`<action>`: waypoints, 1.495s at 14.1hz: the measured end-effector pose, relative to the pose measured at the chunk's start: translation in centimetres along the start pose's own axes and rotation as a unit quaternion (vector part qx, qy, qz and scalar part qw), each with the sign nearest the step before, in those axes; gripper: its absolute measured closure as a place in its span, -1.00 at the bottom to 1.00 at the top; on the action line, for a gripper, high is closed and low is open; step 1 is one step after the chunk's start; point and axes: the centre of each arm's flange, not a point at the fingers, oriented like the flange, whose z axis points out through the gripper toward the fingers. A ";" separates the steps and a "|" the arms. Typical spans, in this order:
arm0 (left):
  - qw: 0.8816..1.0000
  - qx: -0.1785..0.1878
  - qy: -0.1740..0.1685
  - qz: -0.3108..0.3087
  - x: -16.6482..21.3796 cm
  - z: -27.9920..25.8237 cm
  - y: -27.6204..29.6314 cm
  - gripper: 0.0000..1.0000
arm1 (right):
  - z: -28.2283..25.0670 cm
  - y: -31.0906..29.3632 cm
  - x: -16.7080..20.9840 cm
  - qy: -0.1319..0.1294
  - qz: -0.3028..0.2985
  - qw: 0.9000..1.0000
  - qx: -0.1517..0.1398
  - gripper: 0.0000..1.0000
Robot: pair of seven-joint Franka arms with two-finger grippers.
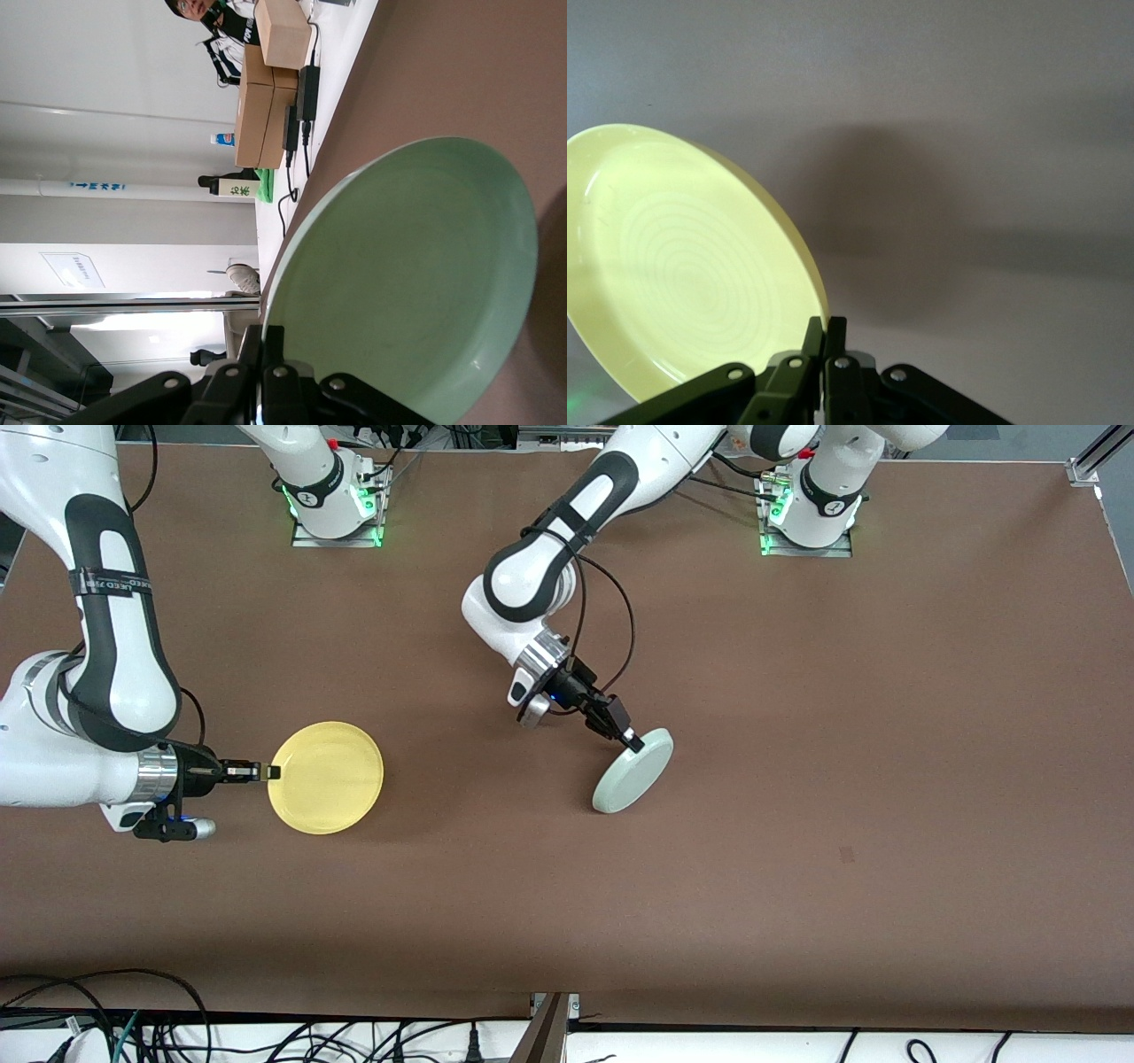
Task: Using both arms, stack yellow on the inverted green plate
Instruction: 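Lower the inverted green plate onto the table center and open the left gripper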
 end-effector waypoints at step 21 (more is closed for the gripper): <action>0.767 -0.458 -0.245 -0.376 6.3 2.5 -2.7 -1.00 | 5.6 -4.5 1.1 -0.012 -0.021 1.000 0.001 0.96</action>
